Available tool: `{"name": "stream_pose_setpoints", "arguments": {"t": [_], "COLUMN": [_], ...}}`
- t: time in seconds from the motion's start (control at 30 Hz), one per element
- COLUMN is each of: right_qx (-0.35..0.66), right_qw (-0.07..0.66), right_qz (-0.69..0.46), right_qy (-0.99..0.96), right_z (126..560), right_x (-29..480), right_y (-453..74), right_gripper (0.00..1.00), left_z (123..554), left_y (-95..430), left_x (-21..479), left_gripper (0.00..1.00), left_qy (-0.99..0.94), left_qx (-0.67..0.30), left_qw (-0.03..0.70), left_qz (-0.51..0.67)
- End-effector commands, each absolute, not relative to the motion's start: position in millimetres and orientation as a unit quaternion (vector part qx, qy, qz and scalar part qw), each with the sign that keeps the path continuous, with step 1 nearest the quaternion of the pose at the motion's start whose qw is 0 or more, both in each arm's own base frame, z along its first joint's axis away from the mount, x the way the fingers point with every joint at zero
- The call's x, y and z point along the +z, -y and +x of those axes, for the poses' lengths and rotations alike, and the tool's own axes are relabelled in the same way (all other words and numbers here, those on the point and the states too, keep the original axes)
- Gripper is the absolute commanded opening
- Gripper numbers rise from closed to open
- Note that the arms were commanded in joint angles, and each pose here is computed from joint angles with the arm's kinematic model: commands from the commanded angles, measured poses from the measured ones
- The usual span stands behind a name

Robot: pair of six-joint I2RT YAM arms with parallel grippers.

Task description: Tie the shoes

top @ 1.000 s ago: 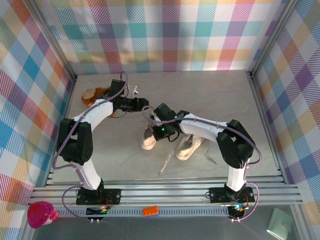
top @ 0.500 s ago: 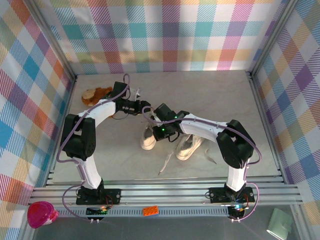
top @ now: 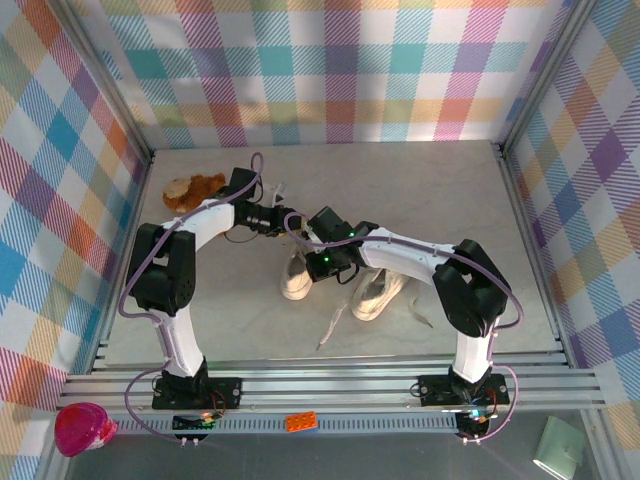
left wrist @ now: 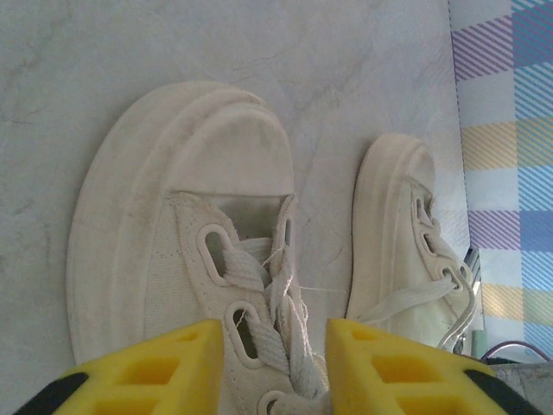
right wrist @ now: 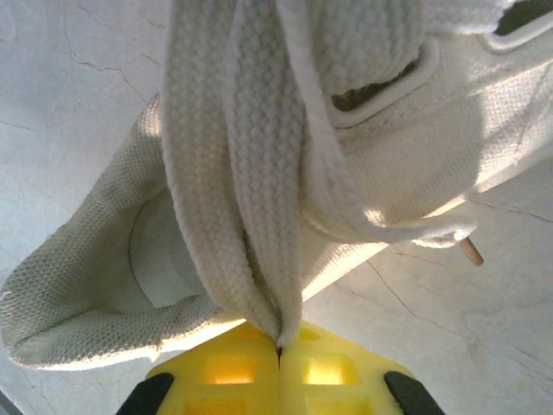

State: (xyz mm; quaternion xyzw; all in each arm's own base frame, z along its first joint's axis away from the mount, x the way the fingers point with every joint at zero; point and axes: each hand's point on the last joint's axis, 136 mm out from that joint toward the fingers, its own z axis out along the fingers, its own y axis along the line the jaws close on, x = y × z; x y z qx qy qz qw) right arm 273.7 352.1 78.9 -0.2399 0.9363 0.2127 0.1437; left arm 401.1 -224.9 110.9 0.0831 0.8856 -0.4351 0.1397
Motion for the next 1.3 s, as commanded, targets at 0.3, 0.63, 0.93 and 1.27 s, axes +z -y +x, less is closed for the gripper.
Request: {"name": "stream_pose_setpoints", "arguments": {"t": [0.3,0.63,0.93,1.27], "right_qx": [0.218,0.218,0.235,0.246], "right_qw": [0.151,0.133,0.114,0.108], "right_qz": [-0.241,-0.238,-0.243,-0.243], "right_qy": [-0.933,-0.937,-0.934,-0.932], "right_z": [274,273,268,268], "right_x": [95,91,87,84], "right_y": [-341,-327,-331,-336], "right_gripper": [0.0,0.0,0.0,0.0], "left_z": [409,422,423,397], "left_y": [220,196,197,228], "left_x": [151,163,146,132], "left_gripper": [0.0,0.0,0.31,0.51], "left_qy": [-0.875,-0.878,-0.886,-0.883], "left_qx": [-0.441,-0.407,-0.407,-0.436], "left_qw": [0.183,0.246,0.215,0.146], "left_qz": [0.081,0.061,0.05,0.089]}}
